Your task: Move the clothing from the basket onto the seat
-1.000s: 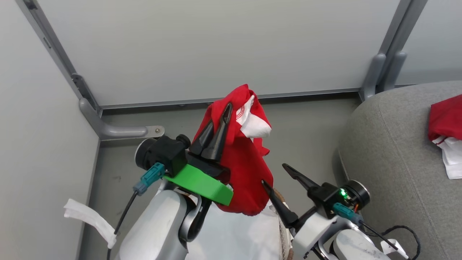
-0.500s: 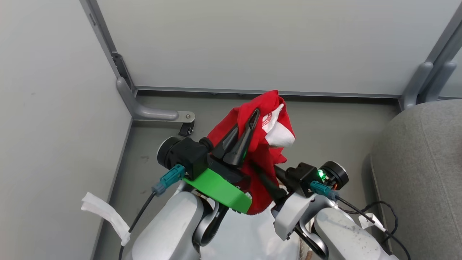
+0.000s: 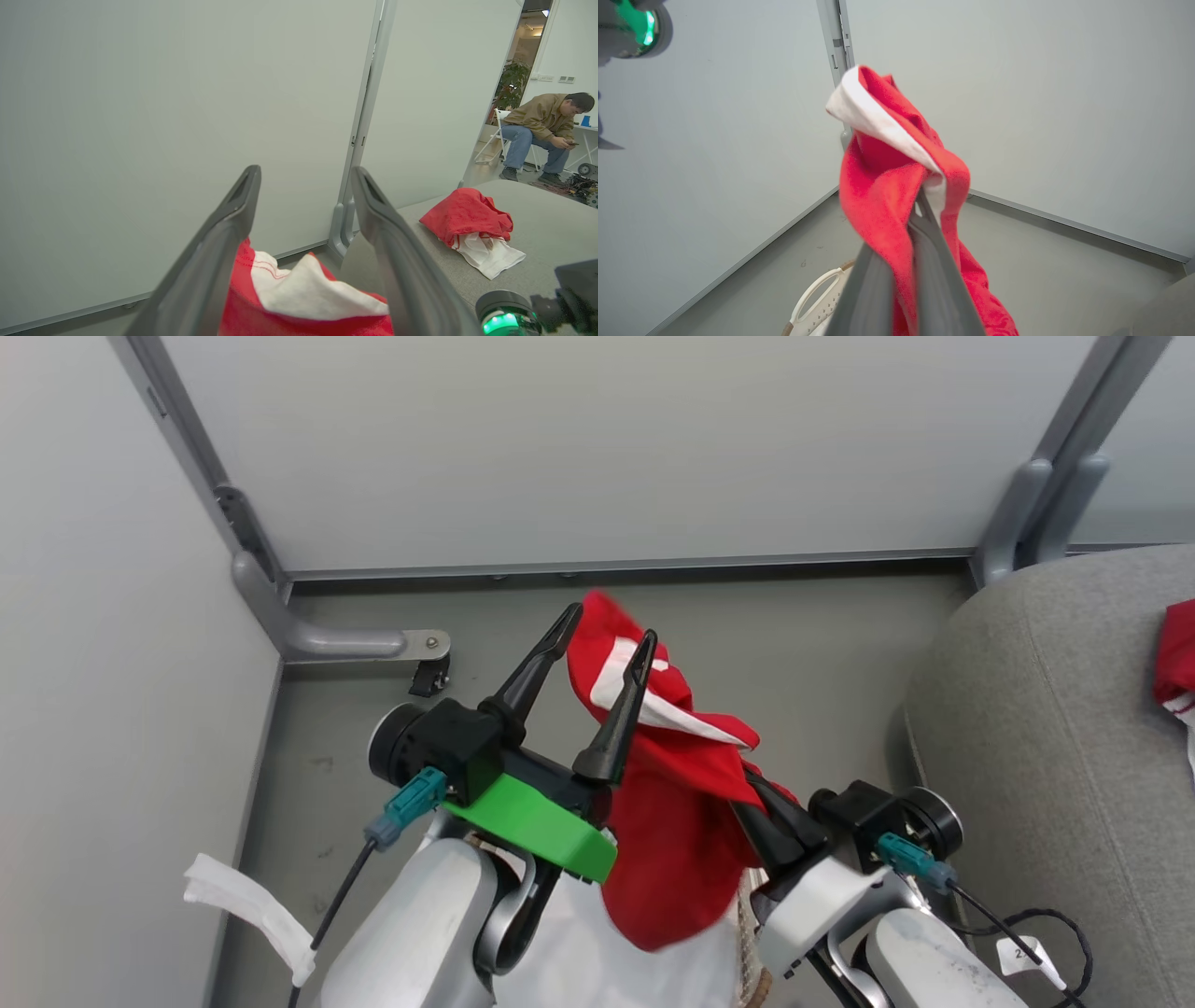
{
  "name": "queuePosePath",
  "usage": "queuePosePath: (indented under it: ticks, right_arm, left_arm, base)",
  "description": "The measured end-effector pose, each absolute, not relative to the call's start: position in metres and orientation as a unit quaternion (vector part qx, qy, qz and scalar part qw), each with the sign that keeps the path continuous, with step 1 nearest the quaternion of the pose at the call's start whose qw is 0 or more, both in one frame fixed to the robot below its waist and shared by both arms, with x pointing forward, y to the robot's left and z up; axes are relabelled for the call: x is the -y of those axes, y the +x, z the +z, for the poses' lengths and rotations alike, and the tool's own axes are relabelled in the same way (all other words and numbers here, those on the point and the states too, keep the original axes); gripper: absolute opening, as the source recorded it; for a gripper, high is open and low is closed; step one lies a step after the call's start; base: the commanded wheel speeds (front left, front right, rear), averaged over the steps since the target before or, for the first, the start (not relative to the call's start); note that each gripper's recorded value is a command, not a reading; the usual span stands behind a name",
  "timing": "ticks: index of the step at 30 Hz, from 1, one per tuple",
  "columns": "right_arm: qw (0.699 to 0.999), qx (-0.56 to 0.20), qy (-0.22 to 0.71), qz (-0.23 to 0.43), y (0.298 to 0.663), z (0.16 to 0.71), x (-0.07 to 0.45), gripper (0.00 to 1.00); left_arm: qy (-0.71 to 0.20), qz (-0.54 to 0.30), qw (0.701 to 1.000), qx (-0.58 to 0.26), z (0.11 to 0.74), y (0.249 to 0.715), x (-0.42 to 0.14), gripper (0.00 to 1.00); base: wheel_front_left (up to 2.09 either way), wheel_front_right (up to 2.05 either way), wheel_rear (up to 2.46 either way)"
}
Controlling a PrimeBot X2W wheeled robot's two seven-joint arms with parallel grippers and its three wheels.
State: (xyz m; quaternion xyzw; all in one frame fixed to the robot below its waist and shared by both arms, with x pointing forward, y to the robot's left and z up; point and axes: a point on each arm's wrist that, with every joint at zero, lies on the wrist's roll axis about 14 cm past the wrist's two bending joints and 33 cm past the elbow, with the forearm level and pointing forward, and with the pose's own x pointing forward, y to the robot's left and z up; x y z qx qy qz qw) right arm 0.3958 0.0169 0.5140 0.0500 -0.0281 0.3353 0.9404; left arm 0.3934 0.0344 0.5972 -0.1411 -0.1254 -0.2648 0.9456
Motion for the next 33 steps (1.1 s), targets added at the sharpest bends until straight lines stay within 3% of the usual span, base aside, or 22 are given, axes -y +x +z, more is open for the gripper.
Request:
queuePosePath:
  ticks: [11,22,27,33]
  right_arm:
    - [0.973,0.042,0.057,0.22,0.382,0.519,0.066,0.0]
    - [0.995,0.062,0.043,0.062,0.353,0.527,0.174,0.0]
    - [0.997,0.079,0.006,0.006,0.343,0.542,0.221,0.0]
    - [0.986,0.138,-0.085,-0.042,0.356,0.602,0.283,0.0]
  left_arm:
    - [-0.15,-0.317,0.933,0.082,0.569,0.397,0.013,1.0]
    - [-0.165,-0.412,0.895,0.039,0.549,0.384,0.089,1.0]
    - [-0.167,-0.452,0.876,0.017,0.538,0.374,0.119,1.0]
    - [-0.167,-0.481,0.86,-0.008,0.519,0.374,0.143,1.0]
  base:
    - [0.0,0.0,0.0]
    - [0.0,0.0,0.0]
    - [0.0,0.0,0.0]
    - [0.0,0.0,0.0]
